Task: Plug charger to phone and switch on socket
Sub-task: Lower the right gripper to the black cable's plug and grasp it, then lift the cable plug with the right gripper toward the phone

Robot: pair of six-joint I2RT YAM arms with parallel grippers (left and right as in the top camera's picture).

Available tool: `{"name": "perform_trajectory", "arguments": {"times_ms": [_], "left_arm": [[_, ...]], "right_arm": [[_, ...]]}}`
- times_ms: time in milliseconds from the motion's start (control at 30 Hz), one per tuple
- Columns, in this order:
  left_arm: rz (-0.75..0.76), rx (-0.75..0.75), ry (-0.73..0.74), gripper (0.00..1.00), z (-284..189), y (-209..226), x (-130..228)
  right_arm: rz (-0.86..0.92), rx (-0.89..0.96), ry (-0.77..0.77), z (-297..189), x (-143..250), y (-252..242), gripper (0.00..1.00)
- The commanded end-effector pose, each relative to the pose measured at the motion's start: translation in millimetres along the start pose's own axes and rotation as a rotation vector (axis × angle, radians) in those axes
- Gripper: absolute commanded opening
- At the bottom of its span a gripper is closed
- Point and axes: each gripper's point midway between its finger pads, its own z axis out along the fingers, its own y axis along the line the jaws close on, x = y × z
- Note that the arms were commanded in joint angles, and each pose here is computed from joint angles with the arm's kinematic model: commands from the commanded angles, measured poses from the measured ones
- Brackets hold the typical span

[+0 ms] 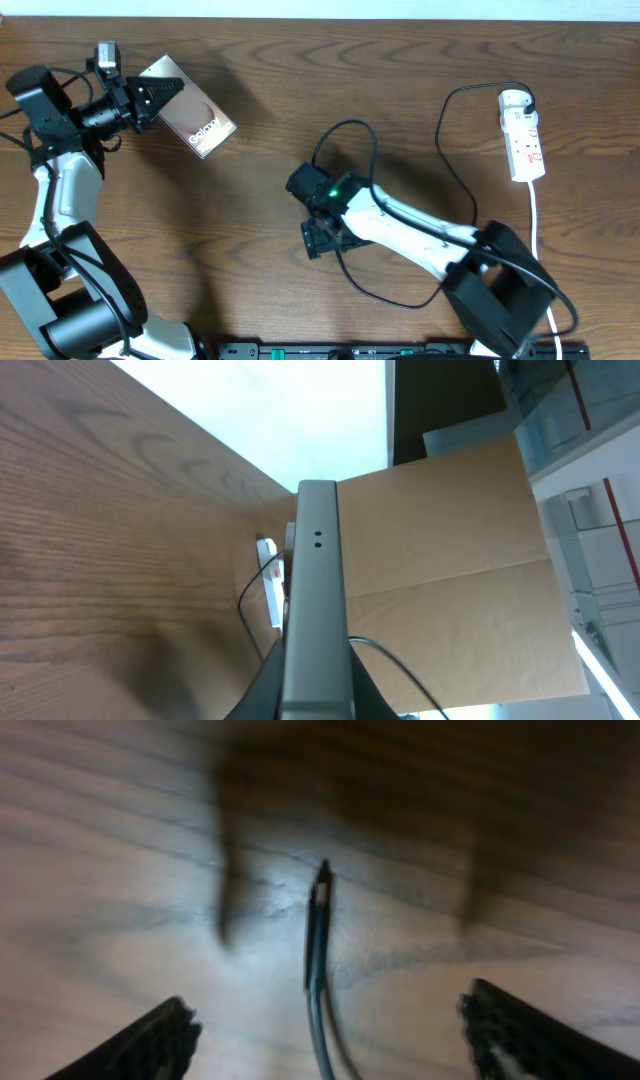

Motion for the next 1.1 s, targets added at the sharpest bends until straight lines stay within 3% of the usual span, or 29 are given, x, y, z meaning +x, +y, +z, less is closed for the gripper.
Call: {"name": "perform_trajectory", "arguments": {"times_ms": [0,67,267,433,700,933,1067], "left_arm": [[0.02,0.021,0.019,0.07,-2,-6,2],[0.021,0.021,0.019,0.08,-2,-6,2],[0.02,0.021,0.019,0.07,-2,-6,2],[0.02,0.021,0.019,0.07,-2,-6,2],[0.02,0.021,0.019,0.07,-2,-6,2],[0.02,0.021,0.019,0.07,-2,-6,2],[0.02,0.021,0.019,0.07,-2,-6,2]], "right_arm": [[0.025,0.024,0.04,15,6,-3,0.79],[0.028,0.02,0.045,16,6,-3,0.73],[0.029,0.02,0.045,16,6,-4,0.4],[0.029,0.022,0.047,16,6,-4,0.19],[0.029,0.022,0.047,16,6,-4,0.01],[0.034,0.014,0.043,13,2,-4,0.01],[-0.011,-0.018,0.012,-6,-20,-3,0.01]]}}
